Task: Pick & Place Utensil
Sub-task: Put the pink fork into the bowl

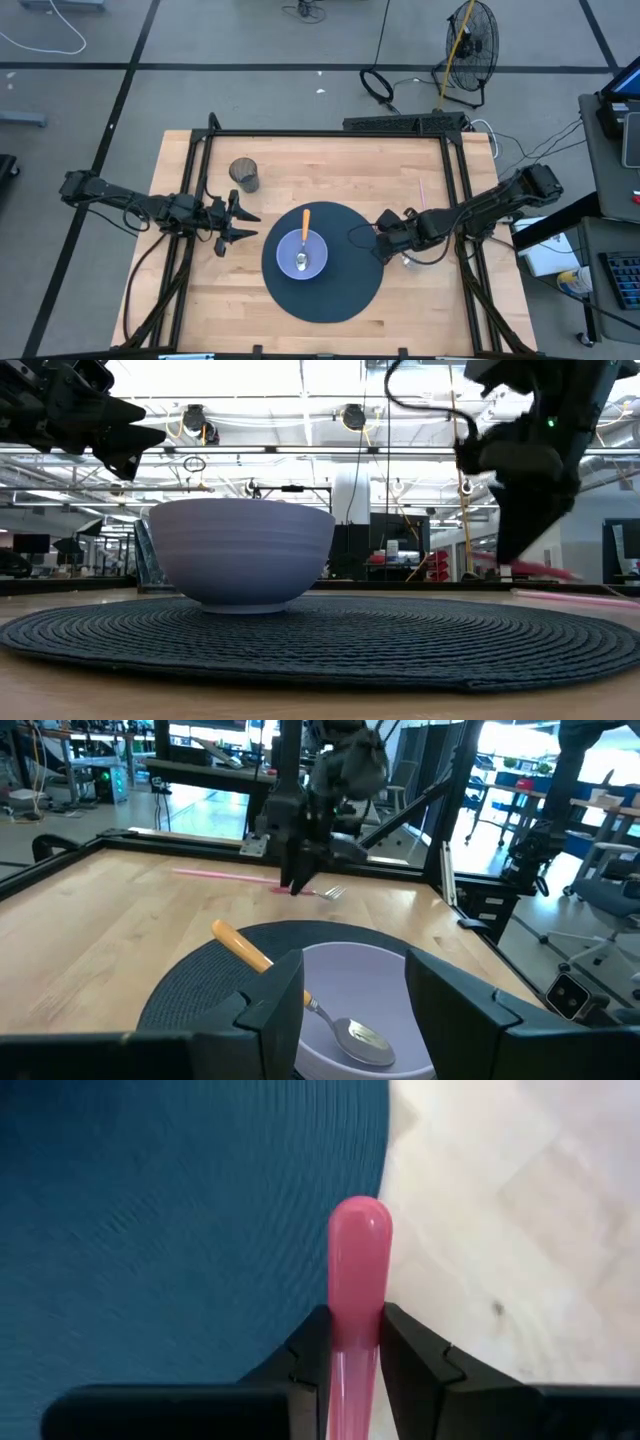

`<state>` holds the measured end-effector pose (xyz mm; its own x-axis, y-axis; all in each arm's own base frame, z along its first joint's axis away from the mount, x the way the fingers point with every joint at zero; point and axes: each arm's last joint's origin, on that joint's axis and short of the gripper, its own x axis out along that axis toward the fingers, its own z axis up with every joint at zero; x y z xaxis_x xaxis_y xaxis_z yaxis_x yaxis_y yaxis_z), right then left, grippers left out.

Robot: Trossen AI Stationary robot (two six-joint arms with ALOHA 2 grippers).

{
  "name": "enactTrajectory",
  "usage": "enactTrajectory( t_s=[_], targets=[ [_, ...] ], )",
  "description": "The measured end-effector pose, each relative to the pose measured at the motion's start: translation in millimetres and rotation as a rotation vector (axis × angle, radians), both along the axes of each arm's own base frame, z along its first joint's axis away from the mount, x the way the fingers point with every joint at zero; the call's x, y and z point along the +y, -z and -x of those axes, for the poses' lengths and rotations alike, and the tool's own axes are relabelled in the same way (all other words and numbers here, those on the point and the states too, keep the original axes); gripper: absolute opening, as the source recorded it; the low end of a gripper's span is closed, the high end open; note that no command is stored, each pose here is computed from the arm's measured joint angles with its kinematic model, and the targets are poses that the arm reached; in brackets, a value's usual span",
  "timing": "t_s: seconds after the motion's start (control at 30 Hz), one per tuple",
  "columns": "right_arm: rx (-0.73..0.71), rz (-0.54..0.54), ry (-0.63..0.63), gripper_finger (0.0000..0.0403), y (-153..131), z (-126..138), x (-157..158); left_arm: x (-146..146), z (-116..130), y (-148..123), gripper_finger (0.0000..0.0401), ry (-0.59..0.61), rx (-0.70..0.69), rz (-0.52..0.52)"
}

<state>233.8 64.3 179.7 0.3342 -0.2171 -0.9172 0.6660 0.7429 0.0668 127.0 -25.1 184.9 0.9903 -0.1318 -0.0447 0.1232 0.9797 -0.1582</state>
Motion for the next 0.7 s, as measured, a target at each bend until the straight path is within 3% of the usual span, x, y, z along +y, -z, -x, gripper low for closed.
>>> enactTrajectory(
  t_s=[0.3, 0.7],
  targets=[
    [-0.242, 0.085, -0.032, 0.0057, -41, 9, -6, 0, 0, 0, 0.0182, -0.004, 0.001, 0.004],
    [-0.708, 0.257, -0.246, 0.0057, -93, -12, -5, 1, 0, -1, 0.0182, -0.020, -0.007, 0.005]
  ],
)
